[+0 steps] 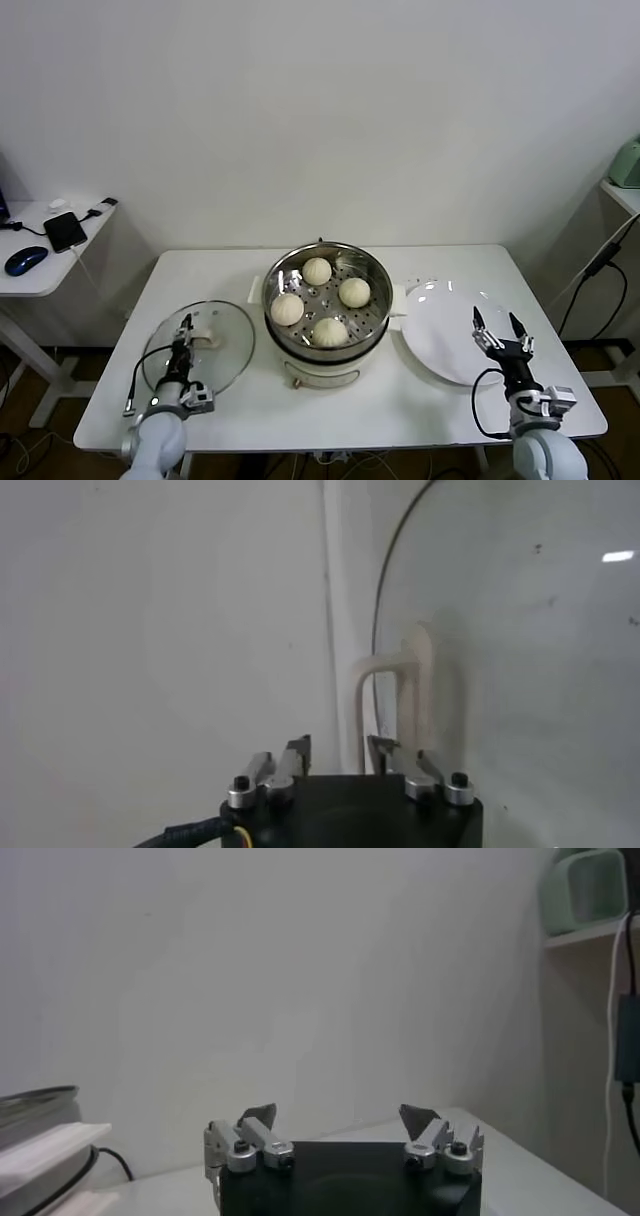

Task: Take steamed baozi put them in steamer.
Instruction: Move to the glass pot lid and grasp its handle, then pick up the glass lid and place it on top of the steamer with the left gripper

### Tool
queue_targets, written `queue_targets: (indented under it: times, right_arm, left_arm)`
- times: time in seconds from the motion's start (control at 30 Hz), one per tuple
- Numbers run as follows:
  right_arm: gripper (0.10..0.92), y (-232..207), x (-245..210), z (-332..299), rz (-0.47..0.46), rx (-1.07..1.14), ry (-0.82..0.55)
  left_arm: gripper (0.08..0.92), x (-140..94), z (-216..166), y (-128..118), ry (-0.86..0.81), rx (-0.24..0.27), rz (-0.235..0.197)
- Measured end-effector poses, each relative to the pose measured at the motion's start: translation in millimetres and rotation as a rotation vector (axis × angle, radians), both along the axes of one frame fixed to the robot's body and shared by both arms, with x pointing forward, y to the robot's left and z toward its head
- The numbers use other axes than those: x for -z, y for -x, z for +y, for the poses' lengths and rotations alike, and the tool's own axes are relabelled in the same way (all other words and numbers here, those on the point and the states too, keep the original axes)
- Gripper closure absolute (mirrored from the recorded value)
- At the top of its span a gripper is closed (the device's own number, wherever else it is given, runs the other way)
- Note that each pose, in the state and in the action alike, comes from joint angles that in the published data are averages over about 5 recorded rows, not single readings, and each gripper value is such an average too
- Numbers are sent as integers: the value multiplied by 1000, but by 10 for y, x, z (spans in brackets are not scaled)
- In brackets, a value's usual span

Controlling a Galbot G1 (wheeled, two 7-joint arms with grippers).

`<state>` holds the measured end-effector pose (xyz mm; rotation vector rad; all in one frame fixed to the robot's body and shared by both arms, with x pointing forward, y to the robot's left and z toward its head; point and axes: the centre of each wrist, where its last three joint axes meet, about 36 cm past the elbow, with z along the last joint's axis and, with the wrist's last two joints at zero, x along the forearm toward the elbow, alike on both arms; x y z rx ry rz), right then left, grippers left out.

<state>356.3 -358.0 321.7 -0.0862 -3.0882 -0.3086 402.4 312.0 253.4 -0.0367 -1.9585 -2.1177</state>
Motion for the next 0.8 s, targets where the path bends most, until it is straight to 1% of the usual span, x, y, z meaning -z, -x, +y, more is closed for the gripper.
queue_targets:
  times: [0.2,0.33,0.5,0.63,0.7,0.8]
  right_arm:
    - [200,12,-1,-13,0,-5,2]
    - [200,6,-11,-14,-1,-6,3]
    - [200,5,-12,1,-2,-11,2]
    - [200,1,-14,13,-4,-13,-1]
    - [200,-5,-24,13,-6,-12,-3]
    - [200,-18,-42,3,-10,-10,-3]
  left_arm:
    - [744,56,-17,-3,18,-6,-4]
    - [830,64,-33,-7,29,-10,-8]
    - [841,53,-56,23,48,-7,-6]
    - [841,-2,-136,72,68,-18,-23]
    - [842,-50,-208,97,72,-40,-40]
    - [842,-155,-310,125,65,-94,-66]
